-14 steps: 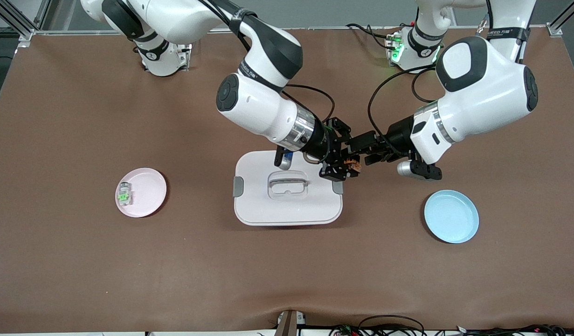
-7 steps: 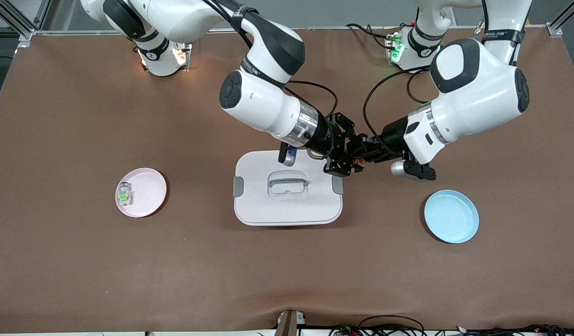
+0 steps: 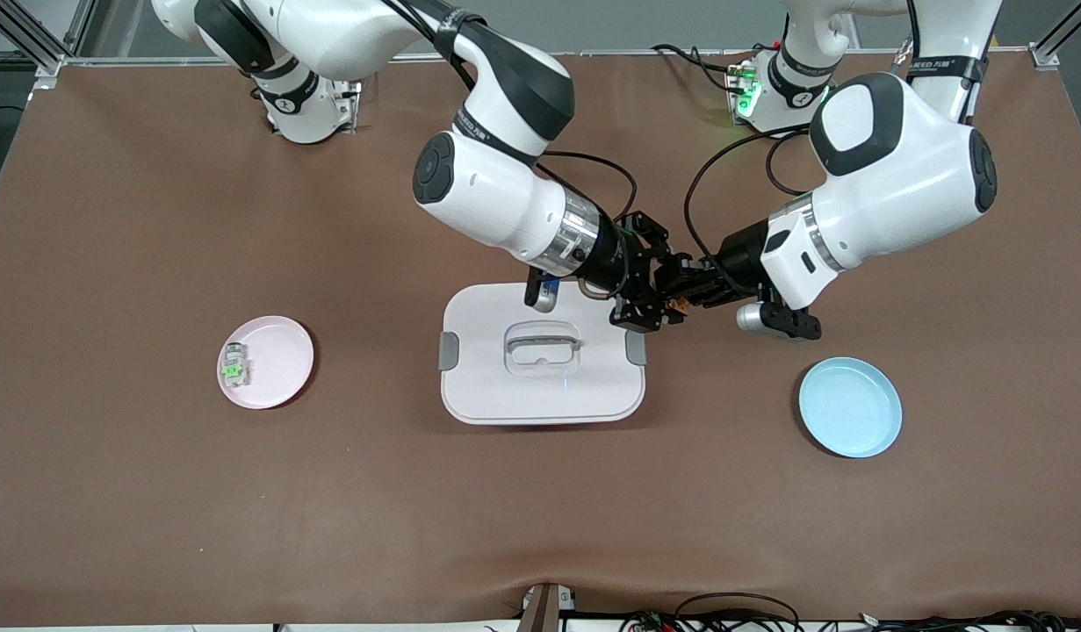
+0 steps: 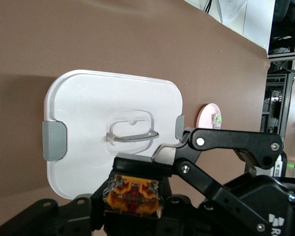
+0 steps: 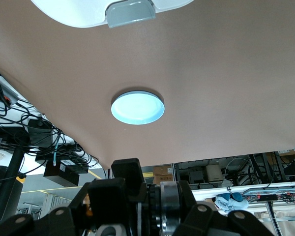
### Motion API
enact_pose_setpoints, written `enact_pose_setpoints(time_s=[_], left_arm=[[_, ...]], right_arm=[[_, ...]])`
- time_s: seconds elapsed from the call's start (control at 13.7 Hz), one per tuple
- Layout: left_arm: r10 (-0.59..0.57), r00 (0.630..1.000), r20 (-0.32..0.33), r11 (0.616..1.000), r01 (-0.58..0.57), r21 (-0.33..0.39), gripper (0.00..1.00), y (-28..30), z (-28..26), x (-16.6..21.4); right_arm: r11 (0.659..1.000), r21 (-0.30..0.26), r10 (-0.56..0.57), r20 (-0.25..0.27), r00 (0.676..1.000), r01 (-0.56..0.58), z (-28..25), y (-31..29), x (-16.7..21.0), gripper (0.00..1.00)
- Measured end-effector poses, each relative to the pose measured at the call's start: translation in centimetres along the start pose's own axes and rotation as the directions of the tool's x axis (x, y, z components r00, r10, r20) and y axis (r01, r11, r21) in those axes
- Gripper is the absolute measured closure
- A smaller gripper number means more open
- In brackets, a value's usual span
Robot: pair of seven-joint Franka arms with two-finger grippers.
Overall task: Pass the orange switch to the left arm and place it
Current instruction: 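Grasp the switch with the left gripper while the right gripper opens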
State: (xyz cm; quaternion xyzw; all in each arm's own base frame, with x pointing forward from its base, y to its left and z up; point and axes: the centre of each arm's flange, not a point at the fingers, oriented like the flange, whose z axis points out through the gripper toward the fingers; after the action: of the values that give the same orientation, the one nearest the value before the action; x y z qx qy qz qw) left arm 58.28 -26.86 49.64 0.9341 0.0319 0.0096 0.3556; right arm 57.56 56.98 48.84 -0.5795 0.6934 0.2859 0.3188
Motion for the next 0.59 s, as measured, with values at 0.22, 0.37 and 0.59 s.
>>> enact_pose_setpoints(time_s=[0.22, 0.37, 0.59], left_arm=[[0.009, 1.000, -0.001, 1.000, -0.009, 0.001, 0.61, -0.2, -0.1, 0.1], [0.023, 1.000, -0.005, 1.000, -0.023, 0.004, 0.61, -1.0, -0.3, 0.5], [0.022, 1.000, -0.004, 1.000, -0.022, 0.006, 0.61, -1.7, -0.2, 0.8]], right_arm=[[1.000, 0.001, -0.001, 0.001, 1.000, 0.001, 0.1, 0.1, 0.0, 0.21], [1.000, 0.004, -0.002, 0.004, 1.000, 0.002, 0.1, 0.1, -0.1, 0.01], [1.000, 0.006, -0.002, 0.006, 1.000, 0.002, 0.0, 0.1, -0.1, 0.00]])
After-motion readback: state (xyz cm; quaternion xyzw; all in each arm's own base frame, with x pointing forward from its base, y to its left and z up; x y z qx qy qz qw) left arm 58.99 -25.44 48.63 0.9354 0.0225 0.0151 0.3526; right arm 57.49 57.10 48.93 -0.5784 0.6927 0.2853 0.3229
